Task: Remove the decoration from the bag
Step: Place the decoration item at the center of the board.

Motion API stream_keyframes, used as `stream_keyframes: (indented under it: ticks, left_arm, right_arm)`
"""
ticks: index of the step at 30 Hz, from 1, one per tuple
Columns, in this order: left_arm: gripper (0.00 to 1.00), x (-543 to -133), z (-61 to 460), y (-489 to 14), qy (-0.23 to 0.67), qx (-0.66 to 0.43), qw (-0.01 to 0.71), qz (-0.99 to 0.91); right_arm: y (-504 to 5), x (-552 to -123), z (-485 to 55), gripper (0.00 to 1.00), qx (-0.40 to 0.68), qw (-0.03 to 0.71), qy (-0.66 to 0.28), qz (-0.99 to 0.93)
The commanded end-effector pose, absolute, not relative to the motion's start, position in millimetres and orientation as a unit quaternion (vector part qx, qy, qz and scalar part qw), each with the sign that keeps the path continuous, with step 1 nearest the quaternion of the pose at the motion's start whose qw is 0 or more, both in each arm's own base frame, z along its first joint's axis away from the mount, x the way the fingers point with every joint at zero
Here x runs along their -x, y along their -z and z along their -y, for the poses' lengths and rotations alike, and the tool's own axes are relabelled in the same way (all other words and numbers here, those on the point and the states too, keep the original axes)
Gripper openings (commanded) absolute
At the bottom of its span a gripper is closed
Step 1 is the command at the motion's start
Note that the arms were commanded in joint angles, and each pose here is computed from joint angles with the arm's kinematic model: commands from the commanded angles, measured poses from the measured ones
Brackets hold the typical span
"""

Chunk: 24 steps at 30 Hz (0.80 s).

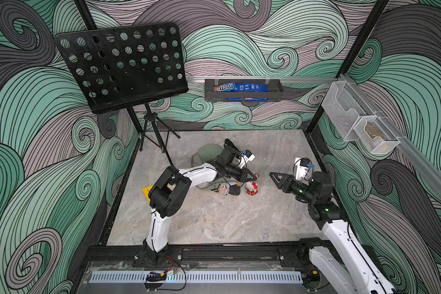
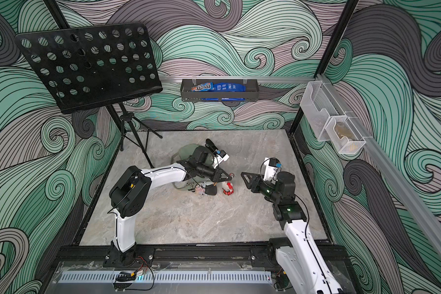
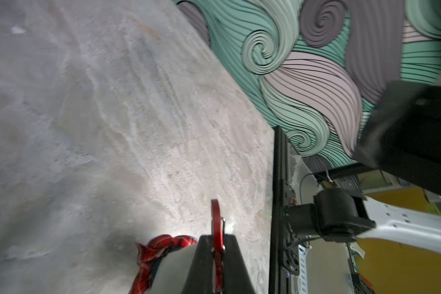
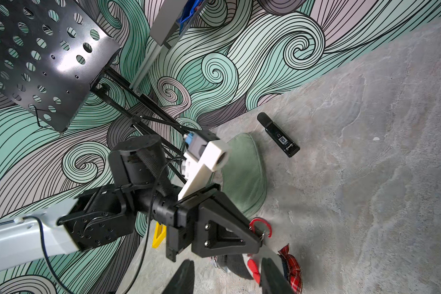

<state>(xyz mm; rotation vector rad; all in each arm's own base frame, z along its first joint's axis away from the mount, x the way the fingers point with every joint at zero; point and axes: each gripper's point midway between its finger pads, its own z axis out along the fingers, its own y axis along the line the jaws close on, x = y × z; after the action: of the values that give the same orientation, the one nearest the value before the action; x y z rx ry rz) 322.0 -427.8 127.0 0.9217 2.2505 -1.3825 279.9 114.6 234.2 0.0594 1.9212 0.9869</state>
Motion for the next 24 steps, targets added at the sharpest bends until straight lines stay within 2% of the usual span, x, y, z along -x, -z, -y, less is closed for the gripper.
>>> stream_keyframes:
  ticks: [1, 9, 12, 13, 14, 17, 18, 21, 24]
  left_arm:
    - [0.03, -317, 412, -95, 0.406, -0.303, 0.096, -0.857]
    - [0.11, -323, 397, -59, 0.315, -0.256, 0.054, -0.912]
    - [0.01, -322, 398, -57, 0.308, -0.259, 0.051, -0.914]
    - [0.00, -322, 398, -56, 0.305, -0.259, 0.051, -0.915]
    - [0.05, -322, 397, -57, 0.302, -0.260, 0.052, -0.916]
    - [0.34, -321, 399, -59, 0.298, -0.264, 0.053, -0.916]
    - [0.40, -321, 399, -60, 0.296, -0.265, 0.054, -0.916]
    - [0.50, -321, 403, -74, 0.294, -0.278, 0.077, -0.911]
    - [0.52, -327, 401, -101, 0.288, -0.284, 0.117, -0.907]
  right_arm:
    - [-232, -281, -112, 0.48, -0.019, 0.476, -0.397, -0.784]
    - [-224, -285, -109, 0.48, -0.028, 0.473, -0.388, -0.790]
    - [-218, -286, -109, 0.48, -0.031, 0.467, -0.388, -0.794]
    - [-216, -286, -109, 0.49, -0.033, 0.465, -0.389, -0.794]
    - [-213, -287, -109, 0.49, -0.035, 0.462, -0.390, -0.796]
    - [-207, -287, -110, 0.51, -0.037, 0.455, -0.395, -0.797]
    - [-205, -287, -111, 0.52, -0.038, 0.452, -0.396, -0.798]
    - [-202, -288, -111, 0.54, -0.039, 0.449, -0.396, -0.800]
    - [-201, -289, -109, 0.55, -0.041, 0.450, -0.394, -0.800]
